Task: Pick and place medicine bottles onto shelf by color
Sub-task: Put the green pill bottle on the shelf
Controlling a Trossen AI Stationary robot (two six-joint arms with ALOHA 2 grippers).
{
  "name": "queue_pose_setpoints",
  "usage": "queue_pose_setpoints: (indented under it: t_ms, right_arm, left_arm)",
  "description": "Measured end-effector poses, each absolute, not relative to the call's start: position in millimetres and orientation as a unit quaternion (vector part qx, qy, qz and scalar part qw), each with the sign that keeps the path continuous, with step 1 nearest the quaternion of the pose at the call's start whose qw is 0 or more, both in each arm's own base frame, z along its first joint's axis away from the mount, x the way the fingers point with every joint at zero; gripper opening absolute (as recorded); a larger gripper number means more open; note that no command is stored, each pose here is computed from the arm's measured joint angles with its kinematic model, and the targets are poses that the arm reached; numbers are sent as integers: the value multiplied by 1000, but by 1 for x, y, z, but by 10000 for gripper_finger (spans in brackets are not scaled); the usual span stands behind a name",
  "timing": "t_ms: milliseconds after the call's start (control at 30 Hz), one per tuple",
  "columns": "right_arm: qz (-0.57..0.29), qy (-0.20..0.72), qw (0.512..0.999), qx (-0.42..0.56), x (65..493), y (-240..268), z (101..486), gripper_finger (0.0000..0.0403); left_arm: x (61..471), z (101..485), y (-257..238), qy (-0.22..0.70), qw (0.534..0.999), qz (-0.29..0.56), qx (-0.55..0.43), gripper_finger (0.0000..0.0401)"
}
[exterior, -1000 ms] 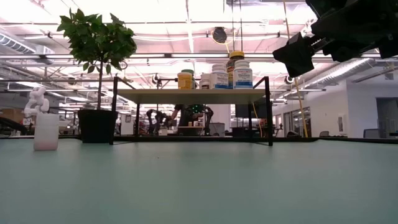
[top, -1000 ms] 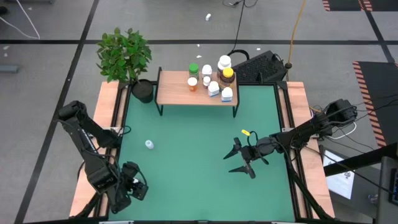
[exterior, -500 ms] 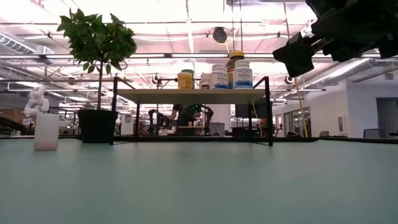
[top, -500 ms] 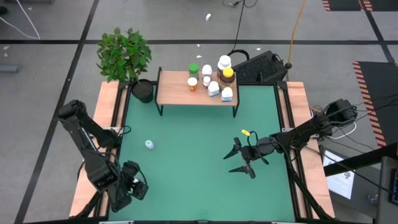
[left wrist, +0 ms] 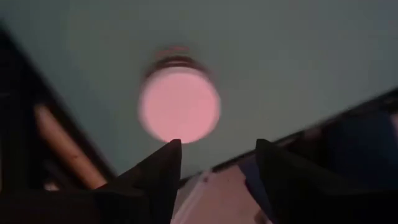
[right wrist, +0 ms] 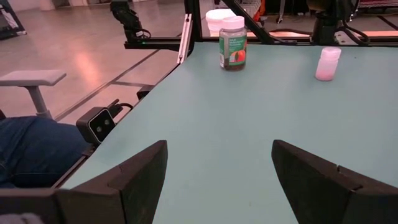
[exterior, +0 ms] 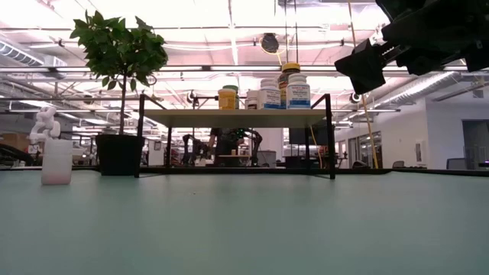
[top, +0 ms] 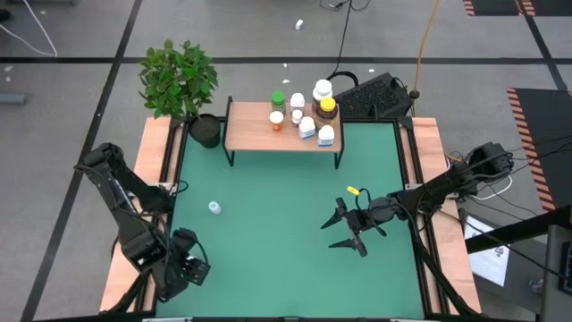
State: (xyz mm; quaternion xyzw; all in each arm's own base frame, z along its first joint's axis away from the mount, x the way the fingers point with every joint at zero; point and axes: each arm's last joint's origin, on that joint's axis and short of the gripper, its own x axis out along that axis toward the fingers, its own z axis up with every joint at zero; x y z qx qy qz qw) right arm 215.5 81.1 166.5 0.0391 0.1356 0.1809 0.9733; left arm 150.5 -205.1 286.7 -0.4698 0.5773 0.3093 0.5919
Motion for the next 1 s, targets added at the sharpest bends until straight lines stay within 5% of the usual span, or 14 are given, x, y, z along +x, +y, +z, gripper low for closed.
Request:
queue_pose_setpoints:
  t_ms: [133, 300, 767, 1000]
  right_arm:
    - [181, 140, 973, 39, 215, 81, 166, 281]
    - [180, 143, 972, 38, 215, 81, 165, 281]
    - [182, 143, 972, 38, 215, 81, 165, 281]
    - [182, 144, 972, 37, 215, 81, 165, 281]
  left_arm:
    - [148, 286, -204, 581, 588, 322, -462, 199]
    - [151, 277, -204, 539, 637, 329, -441, 208]
    - [147, 262, -209, 563, 601, 355, -443, 363]
    - [150, 244, -215, 575, 591, 382, -417, 332]
